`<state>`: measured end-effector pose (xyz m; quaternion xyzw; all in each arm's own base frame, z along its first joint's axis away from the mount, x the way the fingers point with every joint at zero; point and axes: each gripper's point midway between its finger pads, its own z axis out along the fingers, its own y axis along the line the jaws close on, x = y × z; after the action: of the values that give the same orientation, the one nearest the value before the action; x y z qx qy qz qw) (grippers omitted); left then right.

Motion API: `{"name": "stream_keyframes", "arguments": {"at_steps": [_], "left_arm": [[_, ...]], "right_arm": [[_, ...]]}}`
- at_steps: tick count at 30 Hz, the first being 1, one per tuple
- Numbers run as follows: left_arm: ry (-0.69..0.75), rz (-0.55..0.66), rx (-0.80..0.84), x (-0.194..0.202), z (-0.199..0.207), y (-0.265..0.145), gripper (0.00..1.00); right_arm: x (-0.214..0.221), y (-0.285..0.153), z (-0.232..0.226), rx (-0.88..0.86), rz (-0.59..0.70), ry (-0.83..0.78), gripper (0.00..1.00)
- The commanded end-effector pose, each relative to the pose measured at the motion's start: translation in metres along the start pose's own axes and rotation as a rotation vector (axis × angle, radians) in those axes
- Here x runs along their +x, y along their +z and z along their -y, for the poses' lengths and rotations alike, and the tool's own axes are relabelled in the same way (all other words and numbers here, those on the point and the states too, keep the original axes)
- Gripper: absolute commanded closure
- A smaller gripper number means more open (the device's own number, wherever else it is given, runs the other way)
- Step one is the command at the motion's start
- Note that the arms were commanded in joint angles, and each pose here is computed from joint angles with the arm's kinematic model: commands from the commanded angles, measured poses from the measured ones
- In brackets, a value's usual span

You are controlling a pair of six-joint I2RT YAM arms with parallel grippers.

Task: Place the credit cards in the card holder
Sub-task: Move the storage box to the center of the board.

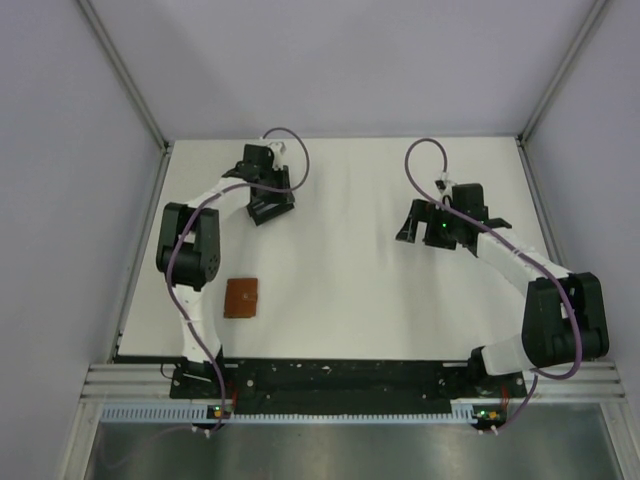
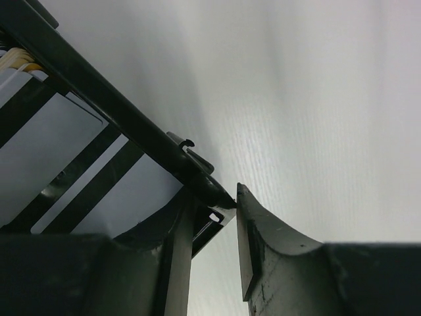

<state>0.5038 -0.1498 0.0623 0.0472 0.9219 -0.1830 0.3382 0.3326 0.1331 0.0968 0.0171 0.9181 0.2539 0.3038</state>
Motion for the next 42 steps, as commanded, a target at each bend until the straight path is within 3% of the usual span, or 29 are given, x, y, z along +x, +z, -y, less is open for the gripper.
{"name": "stream_keyframes", "arguments": {"at_steps": [1,14,22,32,36,42], "left_arm": [[0.050,-0.035,0.025,0.017,0.023,-0.010,0.78],[0.425,-0.171,0.328,0.105,0.171,-0.016,0.81],[0.595,-0.258,0.502,0.157,0.226,-0.036,0.80],[0.745,-0.313,0.569,0.186,0.239,-0.060,0.65],[0.733,-0.273,0.546,0.173,0.244,-0.069,0.39],[0.679,-0.154,0.514,0.138,0.256,-0.089,0.24]], "right_arm": [[-0.022,-0.009,-0.003,0.015,0.059,-0.047,0.01],[-0.037,-0.050,0.050,0.200,0.220,0.055,0.01],[-0.043,-0.087,0.090,0.322,0.358,0.195,0.01],[-0.040,-0.094,0.097,0.332,0.393,0.242,0.01],[-0.041,-0.092,0.091,0.296,0.390,0.239,0.01],[-0.039,-0.081,0.075,0.189,0.350,0.221,0.01]]}}
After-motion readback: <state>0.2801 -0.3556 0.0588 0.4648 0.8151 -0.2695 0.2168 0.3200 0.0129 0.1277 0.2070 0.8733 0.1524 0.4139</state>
